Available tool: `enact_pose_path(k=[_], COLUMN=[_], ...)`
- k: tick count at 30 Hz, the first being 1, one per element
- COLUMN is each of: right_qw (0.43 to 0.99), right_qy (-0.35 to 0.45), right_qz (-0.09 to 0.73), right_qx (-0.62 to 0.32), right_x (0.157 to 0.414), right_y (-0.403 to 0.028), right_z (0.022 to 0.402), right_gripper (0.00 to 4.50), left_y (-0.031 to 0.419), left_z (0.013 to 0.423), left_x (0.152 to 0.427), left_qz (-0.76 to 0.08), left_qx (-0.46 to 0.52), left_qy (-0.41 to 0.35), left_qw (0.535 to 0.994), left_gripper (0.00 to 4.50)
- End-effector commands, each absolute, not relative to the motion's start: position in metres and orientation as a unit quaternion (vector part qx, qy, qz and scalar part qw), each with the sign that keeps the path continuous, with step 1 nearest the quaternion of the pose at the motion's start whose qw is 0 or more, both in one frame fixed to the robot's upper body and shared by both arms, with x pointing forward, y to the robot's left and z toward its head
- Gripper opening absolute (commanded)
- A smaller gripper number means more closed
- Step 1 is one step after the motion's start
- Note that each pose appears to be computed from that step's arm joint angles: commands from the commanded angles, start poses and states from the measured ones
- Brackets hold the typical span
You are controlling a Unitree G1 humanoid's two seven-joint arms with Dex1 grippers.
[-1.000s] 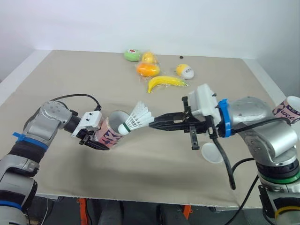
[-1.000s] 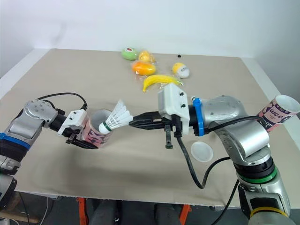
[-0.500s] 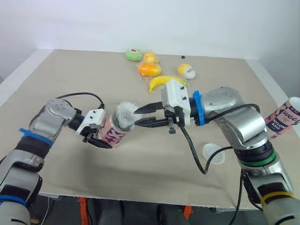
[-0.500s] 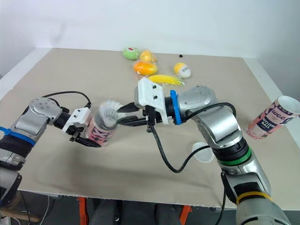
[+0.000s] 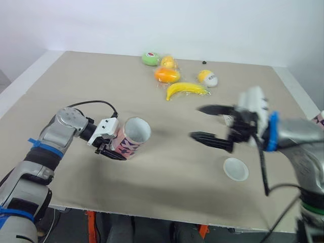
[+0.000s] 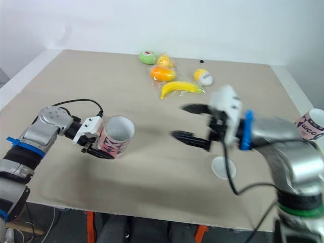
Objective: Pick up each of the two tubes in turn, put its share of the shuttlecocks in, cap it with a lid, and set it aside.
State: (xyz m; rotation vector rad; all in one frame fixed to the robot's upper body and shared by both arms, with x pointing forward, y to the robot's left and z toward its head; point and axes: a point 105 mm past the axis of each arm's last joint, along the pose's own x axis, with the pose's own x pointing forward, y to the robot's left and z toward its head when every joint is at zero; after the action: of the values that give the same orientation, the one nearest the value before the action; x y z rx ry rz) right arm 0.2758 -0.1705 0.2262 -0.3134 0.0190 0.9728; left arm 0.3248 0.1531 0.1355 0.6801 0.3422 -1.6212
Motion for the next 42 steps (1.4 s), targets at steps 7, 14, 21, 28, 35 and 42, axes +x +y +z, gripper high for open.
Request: enact_pose_path(k=[7, 14, 21, 28, 35, 42], right_qw=[0.956, 0.966, 0.975, 0.978, 0.976, 0.974], right_qy=[0.024, 0.059, 0.103, 0.114, 0.129, 0.131], right_qz=[0.254, 0.226, 0.176, 0.157, 0.163, 0.179], right_qx=[-0.148, -0.109, -0.093, -0.08, -0.063, -0.052], right_x=[0.261, 0.273, 0.295, 0.309, 0.319, 0.326], right_y=[-0.28, -0.295, -0.313, -0.32, -0.318, -0.312], right_z=[0.228, 0.199, 0.168, 0.161, 0.15, 0.145], right_gripper=[4.45, 4.45, 4.45, 4.45, 4.45, 4.22], left_y=[0.151, 0.148, 0.148, 0.148, 0.148, 0.15], left_z=[0.134, 0.134, 0.134, 0.135, 0.136, 0.136], left_x=[0.326, 0.327, 0.328, 0.327, 0.327, 0.325], left_qz=[-0.707, -0.709, -0.709, -0.708, -0.708, -0.707], left_qx=[0.304, 0.304, 0.304, 0.303, 0.304, 0.305], left_qy=[0.151, 0.148, 0.146, 0.146, 0.145, 0.146], left_qw=[0.62, 0.619, 0.62, 0.62, 0.621, 0.622], left_gripper=[2.59, 2.59, 2.59, 2.59, 2.59, 2.59])
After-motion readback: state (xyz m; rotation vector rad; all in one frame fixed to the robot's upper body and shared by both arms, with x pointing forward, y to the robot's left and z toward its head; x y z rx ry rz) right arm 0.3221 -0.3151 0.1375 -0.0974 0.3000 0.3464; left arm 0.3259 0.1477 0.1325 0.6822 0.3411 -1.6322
